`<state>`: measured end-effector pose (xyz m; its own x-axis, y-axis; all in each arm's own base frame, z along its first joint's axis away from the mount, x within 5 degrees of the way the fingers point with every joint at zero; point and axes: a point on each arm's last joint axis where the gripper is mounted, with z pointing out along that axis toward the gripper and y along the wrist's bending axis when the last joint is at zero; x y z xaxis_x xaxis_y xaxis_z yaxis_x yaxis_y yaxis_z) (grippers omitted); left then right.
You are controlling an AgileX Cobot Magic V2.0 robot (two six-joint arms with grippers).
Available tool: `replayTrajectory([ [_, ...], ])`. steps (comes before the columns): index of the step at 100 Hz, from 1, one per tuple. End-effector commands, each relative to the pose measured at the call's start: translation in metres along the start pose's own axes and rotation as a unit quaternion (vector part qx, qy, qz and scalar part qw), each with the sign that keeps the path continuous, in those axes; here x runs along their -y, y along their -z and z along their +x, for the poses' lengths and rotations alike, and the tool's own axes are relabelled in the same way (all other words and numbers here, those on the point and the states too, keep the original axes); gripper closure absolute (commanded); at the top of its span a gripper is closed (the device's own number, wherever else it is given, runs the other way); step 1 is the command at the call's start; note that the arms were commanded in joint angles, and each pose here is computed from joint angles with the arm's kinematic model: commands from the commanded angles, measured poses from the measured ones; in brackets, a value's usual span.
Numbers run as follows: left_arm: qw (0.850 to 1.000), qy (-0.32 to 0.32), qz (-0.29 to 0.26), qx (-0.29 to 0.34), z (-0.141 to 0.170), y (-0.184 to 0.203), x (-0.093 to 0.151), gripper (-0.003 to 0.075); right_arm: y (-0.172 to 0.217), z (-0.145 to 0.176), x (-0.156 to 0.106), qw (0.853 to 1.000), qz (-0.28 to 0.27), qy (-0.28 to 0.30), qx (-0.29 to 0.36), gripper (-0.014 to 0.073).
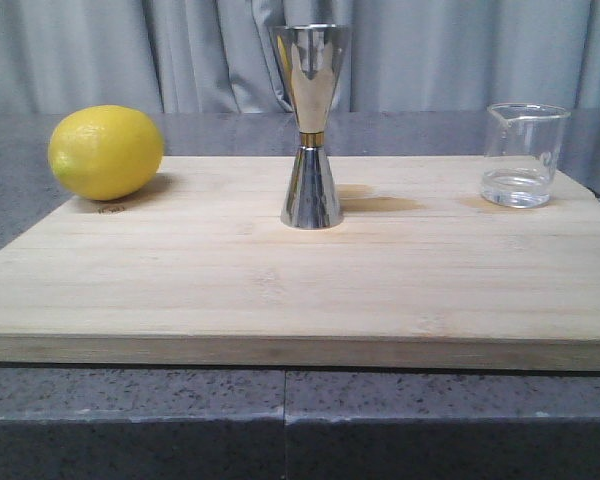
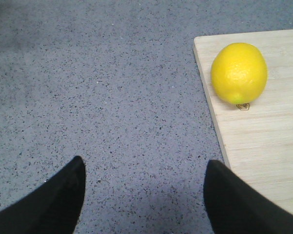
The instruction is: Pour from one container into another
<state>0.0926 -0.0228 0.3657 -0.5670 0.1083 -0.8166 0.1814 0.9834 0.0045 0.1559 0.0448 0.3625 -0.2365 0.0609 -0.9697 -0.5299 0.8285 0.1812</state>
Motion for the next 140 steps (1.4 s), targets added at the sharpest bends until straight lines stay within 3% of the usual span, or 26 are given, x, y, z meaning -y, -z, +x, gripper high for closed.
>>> replayTrajectory([
  [1,0.998,0.003,0.011,0.055,-0.009,0.007,0.001,0.0248,0.004,-0.009,0.001,0.999,0.022,0.016,0.017,0.0010],
  [11,0.998,0.003,0.011,0.056,-0.010,0.007,0.001,0.0297,0.004,-0.009,0.001,1.000,0.021,0.015,0.016,0.0118],
  [31,0.998,0.003,0.012,0.060,-0.010,0.007,0.001,0.0502,0.004,-0.009,0.001,1.000,0.021,0.015,0.016,0.0486],
  [46,0.998,0.002,0.015,0.069,-0.012,0.007,0.001,0.0654,0.004,-0.009,0.001,1.000,0.021,0.015,0.016,0.0669],
  [55,0.997,0.002,0.017,0.078,-0.014,0.007,0.002,0.0741,0.004,-0.010,0.003,0.999,0.030,0.015,0.020,0.0666],
  [117,0.997,0.003,0.014,0.081,-0.013,0.008,0.001,0.0739,0.004,-0.010,0.003,0.999,0.033,0.015,0.021,0.0666],
  [130,0.995,0.048,-0.007,0.087,0.004,0.007,-0.007,0.0739,0.004,-0.010,0.003,0.999,0.033,0.015,0.021,0.0666],
  [140,0.989,0.054,-0.026,0.132,0.023,0.005,-0.012,0.0738,0.004,-0.010,0.004,0.999,0.034,0.015,0.022,0.0666],
])
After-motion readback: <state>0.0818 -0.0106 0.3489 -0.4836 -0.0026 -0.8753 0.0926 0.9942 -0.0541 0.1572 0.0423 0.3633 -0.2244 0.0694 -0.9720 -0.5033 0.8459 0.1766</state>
